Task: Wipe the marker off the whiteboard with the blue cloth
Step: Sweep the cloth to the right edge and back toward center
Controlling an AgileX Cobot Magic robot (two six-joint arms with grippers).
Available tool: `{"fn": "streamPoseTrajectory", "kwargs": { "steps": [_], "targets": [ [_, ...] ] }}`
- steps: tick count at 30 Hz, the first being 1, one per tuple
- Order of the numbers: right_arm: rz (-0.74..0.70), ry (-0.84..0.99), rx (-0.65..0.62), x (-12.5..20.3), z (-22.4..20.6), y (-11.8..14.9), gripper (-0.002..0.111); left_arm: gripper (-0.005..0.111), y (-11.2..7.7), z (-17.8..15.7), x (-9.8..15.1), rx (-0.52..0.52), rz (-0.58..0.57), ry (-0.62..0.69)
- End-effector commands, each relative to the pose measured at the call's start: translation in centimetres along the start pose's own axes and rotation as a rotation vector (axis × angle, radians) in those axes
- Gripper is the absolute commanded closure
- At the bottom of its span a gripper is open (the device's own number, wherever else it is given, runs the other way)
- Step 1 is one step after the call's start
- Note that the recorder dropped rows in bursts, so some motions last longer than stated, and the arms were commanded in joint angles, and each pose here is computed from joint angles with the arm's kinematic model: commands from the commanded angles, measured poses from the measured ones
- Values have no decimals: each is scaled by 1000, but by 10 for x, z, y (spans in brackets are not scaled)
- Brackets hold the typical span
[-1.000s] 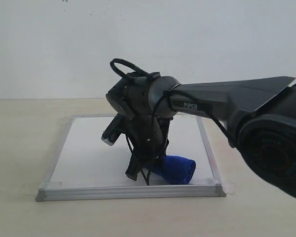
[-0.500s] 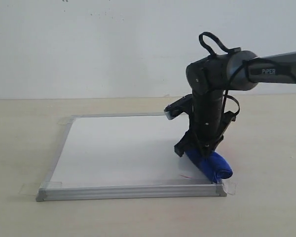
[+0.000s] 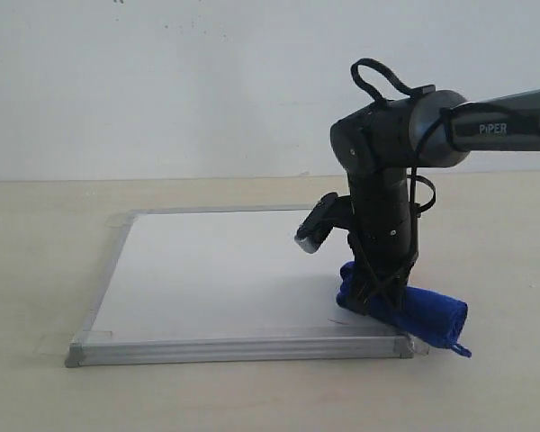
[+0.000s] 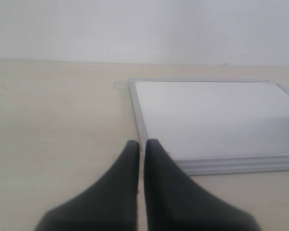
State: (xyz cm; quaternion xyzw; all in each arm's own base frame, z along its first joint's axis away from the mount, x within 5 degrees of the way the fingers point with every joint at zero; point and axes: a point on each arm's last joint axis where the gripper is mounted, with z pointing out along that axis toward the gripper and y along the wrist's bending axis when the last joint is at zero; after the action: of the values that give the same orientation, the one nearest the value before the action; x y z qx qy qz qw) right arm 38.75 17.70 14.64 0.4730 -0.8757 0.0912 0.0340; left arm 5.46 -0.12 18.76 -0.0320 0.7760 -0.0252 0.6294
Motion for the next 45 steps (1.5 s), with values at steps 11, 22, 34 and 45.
{"fn": "streamPoseTrajectory", "kwargs": {
  "steps": [11,22,34,45],
  "targets": [
    [-385,8,-23,-30,-14,75,109,103,0,0,1,-4,9,2],
    [-350,-220,68,-61,-23,100,109,103,0,0,1,-4,9,2],
    [-194,-502,105,-91,-59,102,109,103,0,0,1,-4,9,2],
    [-258,-340,176,-80,-56,94,109,103,0,0,1,-4,9,2]
  ]
}}
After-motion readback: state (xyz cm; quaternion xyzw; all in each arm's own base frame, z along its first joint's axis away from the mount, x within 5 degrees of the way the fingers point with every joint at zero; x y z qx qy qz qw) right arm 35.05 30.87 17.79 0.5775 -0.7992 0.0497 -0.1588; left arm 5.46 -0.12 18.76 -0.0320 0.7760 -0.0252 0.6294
